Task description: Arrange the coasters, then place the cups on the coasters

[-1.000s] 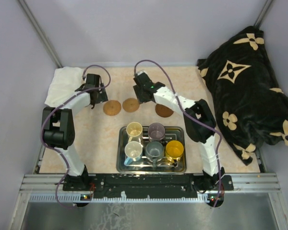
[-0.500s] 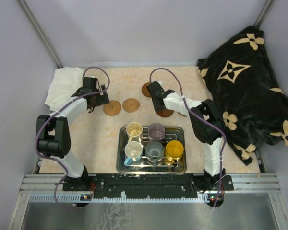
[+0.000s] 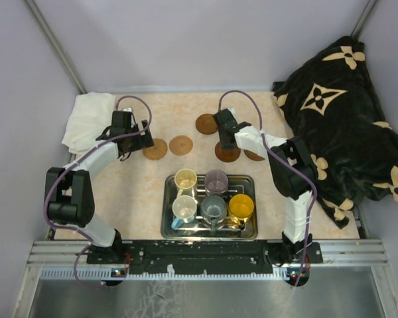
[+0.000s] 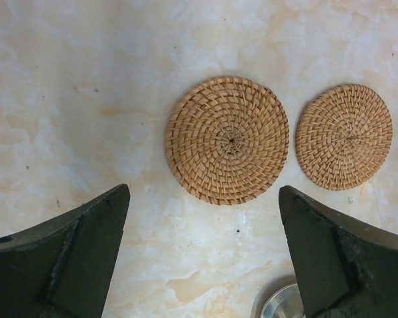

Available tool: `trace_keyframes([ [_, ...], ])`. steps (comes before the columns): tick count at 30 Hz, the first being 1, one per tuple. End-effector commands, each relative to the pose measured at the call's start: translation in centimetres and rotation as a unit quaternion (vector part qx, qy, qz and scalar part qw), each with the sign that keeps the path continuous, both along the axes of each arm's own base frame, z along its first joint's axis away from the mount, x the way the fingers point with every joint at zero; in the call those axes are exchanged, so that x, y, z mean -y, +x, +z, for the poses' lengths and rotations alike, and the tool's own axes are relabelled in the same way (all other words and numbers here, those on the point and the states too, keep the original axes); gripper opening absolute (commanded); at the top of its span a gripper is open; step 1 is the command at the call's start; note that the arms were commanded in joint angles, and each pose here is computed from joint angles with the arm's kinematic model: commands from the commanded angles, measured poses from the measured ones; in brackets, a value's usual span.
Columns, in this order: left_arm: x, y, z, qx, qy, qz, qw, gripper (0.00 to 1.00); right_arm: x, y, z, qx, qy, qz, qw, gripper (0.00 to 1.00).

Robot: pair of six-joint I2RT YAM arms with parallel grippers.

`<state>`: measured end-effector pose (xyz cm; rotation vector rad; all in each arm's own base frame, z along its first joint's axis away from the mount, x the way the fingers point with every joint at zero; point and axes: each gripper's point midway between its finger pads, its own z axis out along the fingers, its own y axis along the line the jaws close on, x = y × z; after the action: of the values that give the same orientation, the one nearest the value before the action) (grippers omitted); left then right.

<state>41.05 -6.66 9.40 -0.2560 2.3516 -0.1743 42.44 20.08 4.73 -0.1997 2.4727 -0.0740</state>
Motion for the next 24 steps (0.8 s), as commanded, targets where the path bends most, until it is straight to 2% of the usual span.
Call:
trace_keyframes([
  [1, 0.7, -0.1, 1.0, 0.017, -0.014, -0.012, 1.0, 1.0, -0.3, 1.3, 1.4, 0.022, 0.025, -0.016, 0.999, 0.29],
  [24, -0.1, -0.4, 0.5, 0.008, 0.006, -0.001, 1.0, 0.99, 5.2, 0.3, -2.3, -0.028, -0.049, -0.084, 0.995, 0.29],
])
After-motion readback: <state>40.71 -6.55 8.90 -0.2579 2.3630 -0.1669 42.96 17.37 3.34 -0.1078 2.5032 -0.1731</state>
